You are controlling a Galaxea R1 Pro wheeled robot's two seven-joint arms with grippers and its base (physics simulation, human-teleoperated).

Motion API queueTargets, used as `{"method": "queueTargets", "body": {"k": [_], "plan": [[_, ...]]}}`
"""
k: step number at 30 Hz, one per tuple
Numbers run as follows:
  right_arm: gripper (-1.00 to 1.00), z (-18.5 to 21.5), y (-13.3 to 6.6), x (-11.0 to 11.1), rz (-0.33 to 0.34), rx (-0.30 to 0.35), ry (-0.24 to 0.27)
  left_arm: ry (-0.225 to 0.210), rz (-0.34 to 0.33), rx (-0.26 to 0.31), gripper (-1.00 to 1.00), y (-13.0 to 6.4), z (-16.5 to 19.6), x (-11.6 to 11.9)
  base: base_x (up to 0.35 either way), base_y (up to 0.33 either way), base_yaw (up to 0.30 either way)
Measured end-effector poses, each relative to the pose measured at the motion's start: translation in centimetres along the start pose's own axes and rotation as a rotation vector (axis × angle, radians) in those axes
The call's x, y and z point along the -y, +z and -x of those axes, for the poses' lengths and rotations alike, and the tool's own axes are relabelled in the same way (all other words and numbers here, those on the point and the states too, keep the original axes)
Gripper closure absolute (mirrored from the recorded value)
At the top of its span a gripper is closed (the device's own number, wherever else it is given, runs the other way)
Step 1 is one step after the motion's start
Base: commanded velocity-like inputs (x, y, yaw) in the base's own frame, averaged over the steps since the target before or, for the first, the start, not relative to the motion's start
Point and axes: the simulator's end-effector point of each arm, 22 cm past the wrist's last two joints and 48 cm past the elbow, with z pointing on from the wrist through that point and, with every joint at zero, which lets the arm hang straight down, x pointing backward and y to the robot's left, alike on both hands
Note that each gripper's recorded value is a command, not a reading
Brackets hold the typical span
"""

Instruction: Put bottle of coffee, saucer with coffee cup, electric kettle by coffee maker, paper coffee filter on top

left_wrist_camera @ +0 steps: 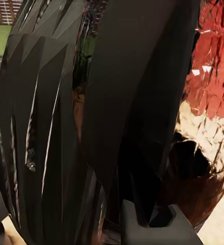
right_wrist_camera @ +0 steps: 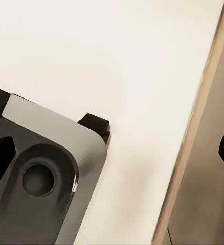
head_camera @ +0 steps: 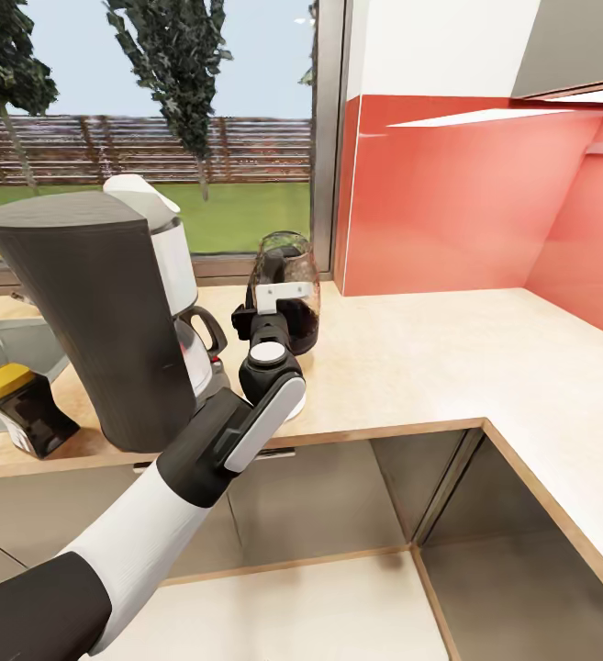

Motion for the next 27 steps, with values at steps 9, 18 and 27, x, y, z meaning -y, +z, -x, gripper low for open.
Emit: {"method": "queueTargets", "body": {"k": [9, 18, 27], "plan": [[-1.00, 0.0, 0.0, 0.0, 0.000, 0.000, 0.000, 0.000, -0.001, 0.000, 1.00, 0.0, 0.0, 0.0, 0.000, 0.000, 0.000], [-1.00, 1.5, 0.4, -0.4, 0.012, 0.030, -0.015, -0.022, -0.003, 0.056, 1.00, -0.6, 3.7, 0.0, 0.000, 0.000, 0.000], [-1.00, 1.5, 0.4, -0.4, 0.012, 0.030, -0.015, -0.020, -0.005, 0.062, 1.00, -0.9, 4.4, 0.0, 0.000, 0.000, 0.000]]}}
